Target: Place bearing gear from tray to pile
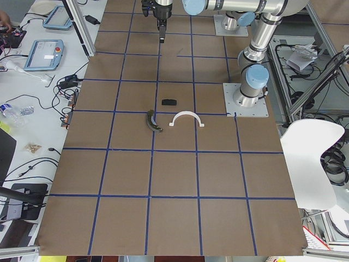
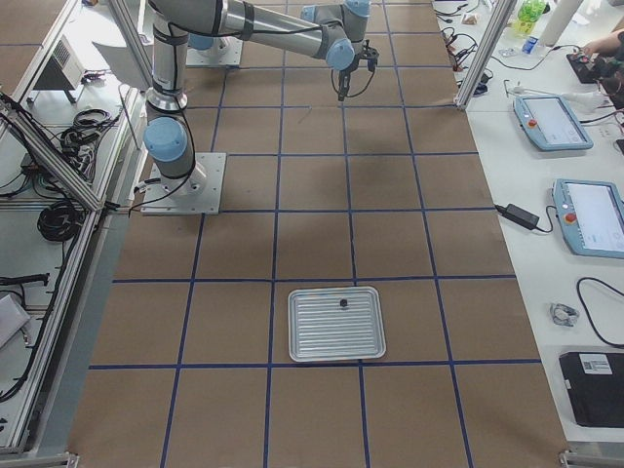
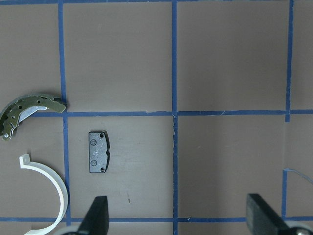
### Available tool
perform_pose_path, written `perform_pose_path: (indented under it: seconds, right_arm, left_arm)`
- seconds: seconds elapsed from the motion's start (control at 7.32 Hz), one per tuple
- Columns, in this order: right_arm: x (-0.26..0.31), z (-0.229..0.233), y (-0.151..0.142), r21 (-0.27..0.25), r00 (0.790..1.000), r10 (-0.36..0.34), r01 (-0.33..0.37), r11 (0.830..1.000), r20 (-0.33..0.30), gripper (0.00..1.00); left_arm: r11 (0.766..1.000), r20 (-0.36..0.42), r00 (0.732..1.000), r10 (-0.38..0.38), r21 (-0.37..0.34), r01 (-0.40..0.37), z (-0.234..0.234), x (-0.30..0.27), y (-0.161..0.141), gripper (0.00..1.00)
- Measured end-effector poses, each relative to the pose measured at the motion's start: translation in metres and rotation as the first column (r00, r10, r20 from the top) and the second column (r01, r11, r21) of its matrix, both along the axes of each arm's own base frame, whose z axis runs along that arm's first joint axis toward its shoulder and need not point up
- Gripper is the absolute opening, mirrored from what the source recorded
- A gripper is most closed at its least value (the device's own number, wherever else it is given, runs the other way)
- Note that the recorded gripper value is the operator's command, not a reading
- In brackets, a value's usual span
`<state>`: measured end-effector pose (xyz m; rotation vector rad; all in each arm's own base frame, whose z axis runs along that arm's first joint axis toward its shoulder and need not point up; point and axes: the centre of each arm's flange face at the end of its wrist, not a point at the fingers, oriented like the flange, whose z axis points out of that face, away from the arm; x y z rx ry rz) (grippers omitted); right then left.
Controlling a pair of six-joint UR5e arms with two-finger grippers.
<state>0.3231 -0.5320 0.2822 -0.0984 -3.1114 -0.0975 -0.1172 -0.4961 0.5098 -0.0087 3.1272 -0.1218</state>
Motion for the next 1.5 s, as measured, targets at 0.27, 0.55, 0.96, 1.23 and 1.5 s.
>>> perform_pose_path:
  seconds: [0.27, 0.55, 0.96, 1.23, 1.5]
  right_arm:
    - [0.059, -0.034, 0.021, -0.010, 0.999, -0.042, 0.042, 0.999, 0.014, 0.00]
    - [0.084, -0.051, 0.031, 0.015, 0.996, -0.075, 0.074, 0.997, 0.051, 0.99]
    - [0.075, -0.053, 0.027, 0.025, 0.998, -0.049, 0.048, 0.999, 0.036, 1.00]
    - [0.012, -0.031, -0.006, 0.004, 0.999, 0.039, -0.038, 0.999, -0.036, 1.00]
    - [-0.070, 0.003, -0.027, 0.052, 0.989, 0.131, -0.128, 0.990, -0.063, 1.00]
  left_arm:
    - [1.000, 0.002, 1.000, -0.001, -0.001, 0.001, 0.000, 0.000, 0.001, 1.00]
    - [1.000, 0.003, 1.000, -0.001, 0.000, 0.001, 0.000, 0.000, 0.001, 1.00]
    - [1.000, 0.002, 1.000, 0.000, 0.004, 0.000, -0.002, 0.001, -0.001, 1.00]
    - [1.000, 0.000, 1.000, 0.006, 0.021, -0.006, -0.011, 0.001, -0.003, 1.00]
    - [0.996, -0.014, 0.998, 0.057, 0.071, -0.055, -0.050, -0.010, -0.006, 1.00]
